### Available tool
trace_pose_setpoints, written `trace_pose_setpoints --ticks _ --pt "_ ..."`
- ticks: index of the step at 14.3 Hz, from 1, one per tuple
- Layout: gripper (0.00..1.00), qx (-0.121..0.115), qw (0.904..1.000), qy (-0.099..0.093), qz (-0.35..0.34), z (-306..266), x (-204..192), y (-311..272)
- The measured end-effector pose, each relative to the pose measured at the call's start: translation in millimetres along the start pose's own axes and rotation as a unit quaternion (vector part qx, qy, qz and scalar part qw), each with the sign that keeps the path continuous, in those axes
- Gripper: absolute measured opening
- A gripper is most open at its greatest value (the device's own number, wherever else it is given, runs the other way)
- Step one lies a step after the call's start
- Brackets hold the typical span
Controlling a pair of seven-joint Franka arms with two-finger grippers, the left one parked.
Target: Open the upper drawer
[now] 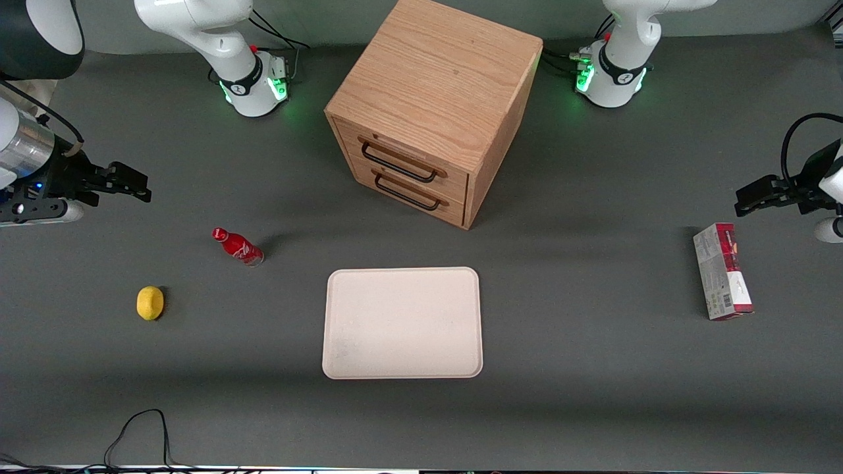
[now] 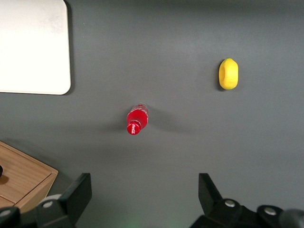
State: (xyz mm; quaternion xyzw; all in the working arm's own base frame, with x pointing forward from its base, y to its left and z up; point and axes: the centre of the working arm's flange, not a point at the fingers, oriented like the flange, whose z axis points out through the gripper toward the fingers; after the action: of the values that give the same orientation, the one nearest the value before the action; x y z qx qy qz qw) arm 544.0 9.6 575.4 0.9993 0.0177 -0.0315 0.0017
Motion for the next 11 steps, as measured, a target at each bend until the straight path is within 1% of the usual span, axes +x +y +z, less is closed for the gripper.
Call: trace_pose_setpoints --ticks 5,7,10,11 --pt "1.00 0.000 1.0000 -0.001 0.000 -0.2 1.9 -0.7" --pt "1.00 0.006 1.0000 -0.006 -0.001 -0.6 1.6 -3.6" --pt "1.00 0.008 1.0000 -0.001 -0.004 -6.0 2.3 -7.6" --pt "1.00 0.007 0.9999 -0.003 -0.007 -6.1 3.6 -10.2"
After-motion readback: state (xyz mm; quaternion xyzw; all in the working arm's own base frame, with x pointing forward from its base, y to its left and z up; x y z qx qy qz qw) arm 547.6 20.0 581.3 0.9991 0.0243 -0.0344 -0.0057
